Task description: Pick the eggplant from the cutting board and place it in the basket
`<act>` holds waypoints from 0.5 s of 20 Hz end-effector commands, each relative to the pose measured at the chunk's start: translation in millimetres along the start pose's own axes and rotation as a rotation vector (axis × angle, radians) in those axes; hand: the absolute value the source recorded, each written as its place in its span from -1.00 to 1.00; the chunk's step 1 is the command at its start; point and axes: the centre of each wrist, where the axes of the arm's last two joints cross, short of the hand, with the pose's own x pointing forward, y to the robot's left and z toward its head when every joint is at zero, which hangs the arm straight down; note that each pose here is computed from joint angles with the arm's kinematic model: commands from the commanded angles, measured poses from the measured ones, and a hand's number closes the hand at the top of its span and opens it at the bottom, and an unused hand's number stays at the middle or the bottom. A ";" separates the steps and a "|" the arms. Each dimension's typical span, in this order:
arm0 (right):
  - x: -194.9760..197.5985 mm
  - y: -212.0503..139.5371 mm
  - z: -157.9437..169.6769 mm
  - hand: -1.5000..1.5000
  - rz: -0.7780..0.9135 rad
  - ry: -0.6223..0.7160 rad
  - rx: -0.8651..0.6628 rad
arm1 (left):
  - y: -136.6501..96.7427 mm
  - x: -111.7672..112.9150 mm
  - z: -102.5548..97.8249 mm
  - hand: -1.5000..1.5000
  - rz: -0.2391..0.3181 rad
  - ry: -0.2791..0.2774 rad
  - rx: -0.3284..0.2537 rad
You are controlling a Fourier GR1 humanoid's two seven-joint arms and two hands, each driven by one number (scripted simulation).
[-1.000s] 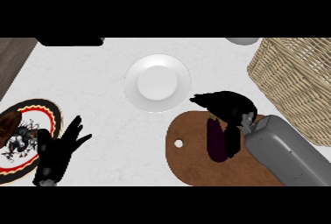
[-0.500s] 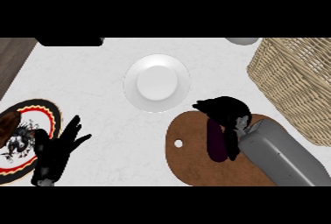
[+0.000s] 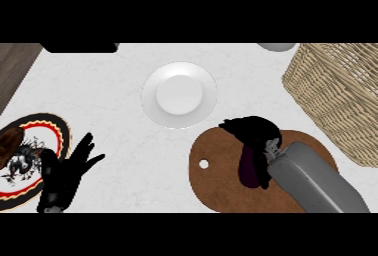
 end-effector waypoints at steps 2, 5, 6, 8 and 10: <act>12.3 22.8 -14.0 -1.00 -0.014 0.009 0.001 | -4.0 -12.5 16.1 0.00 -0.024 0.125 0.002; -3.5 0.9 2.2 1.00 0.048 -0.044 0.010 | 0.6 -21.0 5.1 0.00 0.000 0.117 -0.010; 0.6 12.6 2.1 1.00 0.096 -0.048 -0.008 | -5.1 -25.9 5.6 0.00 -0.029 0.113 -0.006; -2.6 17.3 -3.2 1.00 0.138 -0.056 -0.052 | 9.9 -14.5 20.4 0.00 -0.034 0.112 -0.019; -12.4 0.9 5.8 1.00 0.179 -0.050 -0.060 | -3.7 -24.4 2.4 0.00 -0.014 0.110 0.003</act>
